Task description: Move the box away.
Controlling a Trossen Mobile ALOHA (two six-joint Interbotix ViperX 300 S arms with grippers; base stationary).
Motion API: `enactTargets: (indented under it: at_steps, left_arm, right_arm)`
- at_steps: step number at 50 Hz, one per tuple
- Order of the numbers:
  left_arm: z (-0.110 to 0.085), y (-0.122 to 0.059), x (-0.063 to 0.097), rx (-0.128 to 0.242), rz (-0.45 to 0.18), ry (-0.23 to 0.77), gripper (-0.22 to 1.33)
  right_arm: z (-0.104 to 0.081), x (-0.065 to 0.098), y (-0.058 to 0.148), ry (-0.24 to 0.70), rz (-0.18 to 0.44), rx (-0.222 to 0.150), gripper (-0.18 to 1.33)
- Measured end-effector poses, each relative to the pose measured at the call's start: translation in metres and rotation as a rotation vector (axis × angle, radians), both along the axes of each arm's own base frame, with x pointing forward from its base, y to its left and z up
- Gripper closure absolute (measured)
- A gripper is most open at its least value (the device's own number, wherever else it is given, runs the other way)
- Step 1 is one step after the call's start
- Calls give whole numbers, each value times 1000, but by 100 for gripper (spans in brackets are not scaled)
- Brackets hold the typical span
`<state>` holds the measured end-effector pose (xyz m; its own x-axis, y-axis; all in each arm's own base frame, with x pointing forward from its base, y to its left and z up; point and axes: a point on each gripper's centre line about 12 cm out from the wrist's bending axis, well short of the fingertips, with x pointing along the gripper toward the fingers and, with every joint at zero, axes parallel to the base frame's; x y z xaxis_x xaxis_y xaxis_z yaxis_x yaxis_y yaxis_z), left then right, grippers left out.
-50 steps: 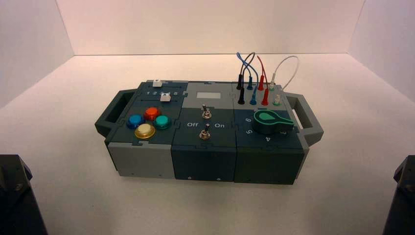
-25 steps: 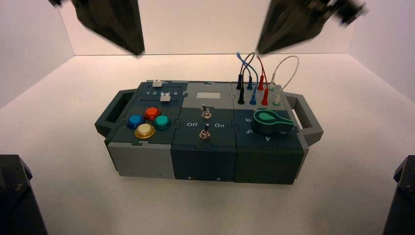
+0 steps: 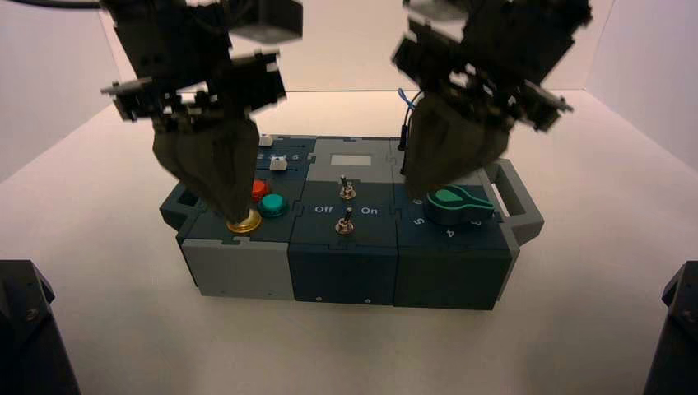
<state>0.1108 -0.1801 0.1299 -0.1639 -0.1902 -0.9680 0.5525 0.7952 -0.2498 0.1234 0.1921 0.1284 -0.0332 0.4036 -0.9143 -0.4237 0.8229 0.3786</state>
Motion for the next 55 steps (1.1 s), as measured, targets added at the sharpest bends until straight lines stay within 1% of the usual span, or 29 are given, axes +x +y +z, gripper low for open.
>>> enactTargets:
  at_steps: [5,10,14,16,19,20,21,26,34,39,43,45,47,48,49,55]
  left_arm:
    - [-4,0,0,13,2,11,127]
    - [-9,1,-2,29,-3,23,128]
    - [-12,1,-3,38,-4,31,127]
    - [-16,2,-3,48,-4,36,128]
    - [-18,1,-2,53,-1,39,128]
    - [-21,1,-2,60,0,43,127]
    - [-21,1,-2,60,0,43,127]
    - [-30,2,-2,90,1,66,127]
    - [-38,3,-3,115,-1,86,127]
    - [-40,3,-3,119,-7,87,128]
    - [-41,3,-2,118,-8,83,128]
    - [-41,3,-2,116,-7,80,127]
    - [-42,2,-2,117,-8,80,128]
    - [-42,2,-2,116,-6,78,128]
    - [-43,3,-1,119,-7,77,128]
    - [-47,3,-2,132,-14,81,128]
  right_arm:
    - [-7,-5,-4,36,2,-25,129]
    - [-10,-8,-6,58,-2,-32,129]
    - [-10,-10,-7,76,2,-40,129]
    - [-11,-11,-7,87,6,-46,129]
    - [-12,-12,-7,100,6,-52,129]
    - [-14,-13,-8,112,7,-61,129]
    - [-14,-14,-8,119,8,-64,129]
    - [-17,-18,-8,148,18,-78,129]
    - [-20,-22,-8,178,24,-94,129]
    - [-24,-23,-8,198,29,-109,129]
    - [-29,-22,-6,221,35,-132,129]
    - [-31,-21,-5,227,37,-138,129]
    - [-34,-20,-4,247,43,-155,129]
    - [-35,-21,-4,250,43,-156,129]
    - [-37,-20,-2,260,46,-167,129]
    - [-44,-17,1,281,47,-190,129]
